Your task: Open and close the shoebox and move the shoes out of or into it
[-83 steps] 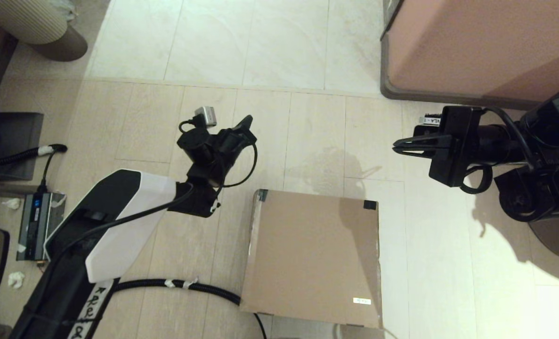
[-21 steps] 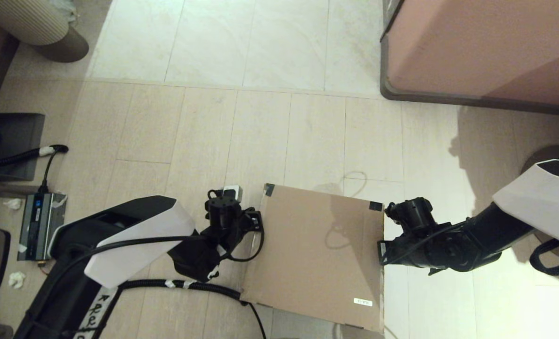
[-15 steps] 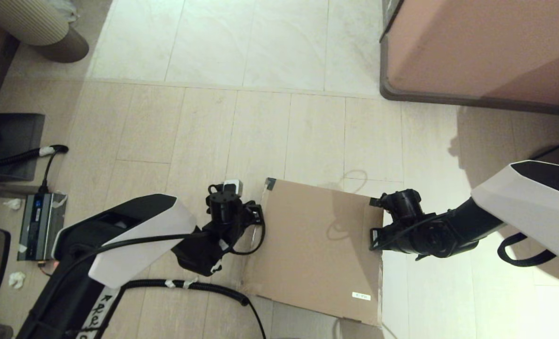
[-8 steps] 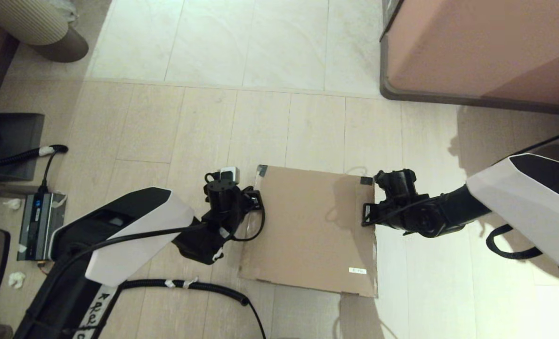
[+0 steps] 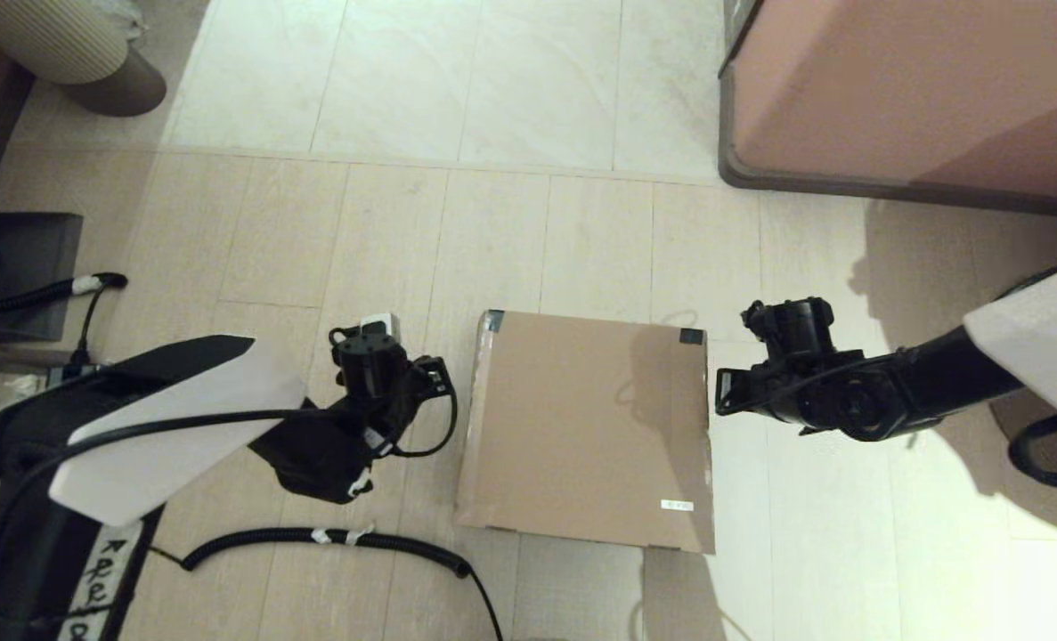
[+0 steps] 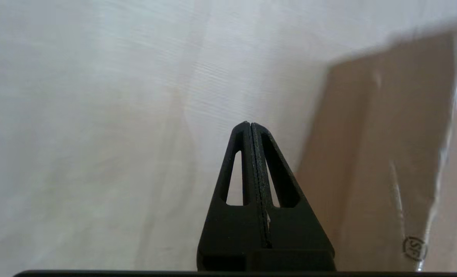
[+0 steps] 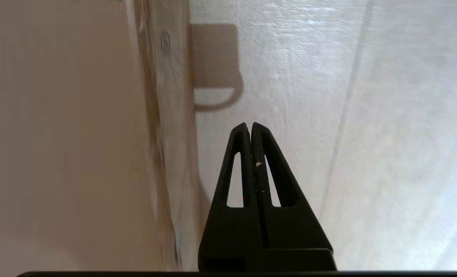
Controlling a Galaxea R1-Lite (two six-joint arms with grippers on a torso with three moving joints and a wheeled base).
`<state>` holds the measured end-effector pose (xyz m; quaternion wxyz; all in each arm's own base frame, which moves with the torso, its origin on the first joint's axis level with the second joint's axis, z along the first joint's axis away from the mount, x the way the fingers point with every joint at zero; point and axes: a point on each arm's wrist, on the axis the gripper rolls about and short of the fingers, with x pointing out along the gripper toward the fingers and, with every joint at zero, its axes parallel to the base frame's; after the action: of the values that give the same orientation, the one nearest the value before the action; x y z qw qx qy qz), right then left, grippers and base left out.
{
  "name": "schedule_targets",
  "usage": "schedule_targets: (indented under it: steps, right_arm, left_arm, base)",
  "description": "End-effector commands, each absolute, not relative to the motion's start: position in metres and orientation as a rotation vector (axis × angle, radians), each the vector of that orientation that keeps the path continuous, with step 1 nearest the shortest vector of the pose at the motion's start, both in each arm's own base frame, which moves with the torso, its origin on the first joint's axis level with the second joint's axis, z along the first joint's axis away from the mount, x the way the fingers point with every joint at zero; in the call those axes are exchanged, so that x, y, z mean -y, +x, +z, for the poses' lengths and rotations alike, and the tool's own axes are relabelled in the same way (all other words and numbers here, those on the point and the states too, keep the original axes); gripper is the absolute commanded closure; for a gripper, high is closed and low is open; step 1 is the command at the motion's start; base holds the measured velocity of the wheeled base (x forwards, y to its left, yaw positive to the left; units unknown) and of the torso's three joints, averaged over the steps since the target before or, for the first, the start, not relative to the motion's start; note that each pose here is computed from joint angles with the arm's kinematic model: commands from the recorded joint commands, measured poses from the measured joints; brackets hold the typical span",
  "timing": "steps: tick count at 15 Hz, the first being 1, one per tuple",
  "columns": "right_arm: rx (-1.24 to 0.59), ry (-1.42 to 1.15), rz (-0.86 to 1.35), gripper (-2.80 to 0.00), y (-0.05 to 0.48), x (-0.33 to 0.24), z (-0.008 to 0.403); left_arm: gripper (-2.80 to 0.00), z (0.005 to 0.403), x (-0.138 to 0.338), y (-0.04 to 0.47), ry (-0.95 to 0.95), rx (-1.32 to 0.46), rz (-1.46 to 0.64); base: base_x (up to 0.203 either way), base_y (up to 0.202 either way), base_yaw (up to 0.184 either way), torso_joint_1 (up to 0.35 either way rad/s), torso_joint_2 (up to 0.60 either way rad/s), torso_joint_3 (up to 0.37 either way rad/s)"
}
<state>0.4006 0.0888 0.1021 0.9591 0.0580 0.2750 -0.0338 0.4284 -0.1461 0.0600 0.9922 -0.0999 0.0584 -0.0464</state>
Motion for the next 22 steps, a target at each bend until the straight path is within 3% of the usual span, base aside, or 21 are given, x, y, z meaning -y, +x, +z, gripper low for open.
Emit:
schedule_targets:
  steps: [1, 6, 9, 12, 15, 17, 19, 22]
  right_arm:
    - [-0.512, 0.13, -0.066, 0.0, 0.376, -0.083, 0.131]
    - [-0.483, 0.123, -0.082, 0.0, 0.355, -0.078, 0.149]
    - [-0.392, 0.09, -0.088, 0.0, 0.326, -0.072, 0.185]
    - [-0.17, 0.07, -0.055, 0.0, 0.251, -0.057, 0.259]
    - [-0.003, 0.086, -0.054, 0.0, 0.14, -0.028, 0.294]
    - [0.051, 0.088, -0.08, 0.0, 0.061, -0.007, 0.279]
    - [0.047, 0.079, -0.106, 0.0, -0.001, 0.007, 0.236]
    - [-0.158, 0.01, -0.147, 0.0, -0.015, 0.01, 0.146]
  left_arm:
    - [0.0, 0.09, 0.13, 0.417, -0.227, -0.07, -0.069]
    - [0.0, 0.125, 0.088, 0.404, -0.254, -0.008, 0.002]
    - [0.0, 0.17, 0.073, 0.376, -0.273, 0.08, 0.003]
    - [0.0, 0.236, 0.042, 0.297, -0.255, 0.221, -0.008]
    - [0.0, 0.258, 0.014, 0.196, -0.197, 0.329, 0.026]
    - [0.0, 0.234, 0.006, 0.132, -0.168, 0.327, 0.031]
    - [0.0, 0.193, 0.003, 0.08, -0.136, 0.266, -0.004]
    - [0.0, 0.147, 0.001, 0.03, -0.093, 0.102, -0.032]
  base:
    - [0.0, 0.0, 0.0, 0.0, 0.0, 0.0]
    - [0.0, 0.0, 0.0, 0.0, 0.0, 0.0]
    - [0.0, 0.0, 0.0, 0.0, 0.0, 0.0]
    - [0.0, 0.0, 0.0, 0.0, 0.0, 0.0]
    - [0.0, 0.0, 0.0, 0.0, 0.0, 0.0]
    - [0.0, 0.0, 0.0, 0.0, 0.0, 0.0]
    - [0.0, 0.0, 0.0, 0.0, 0.0, 0.0]
    - [0.0, 0.0, 0.0, 0.0, 0.0, 0.0]
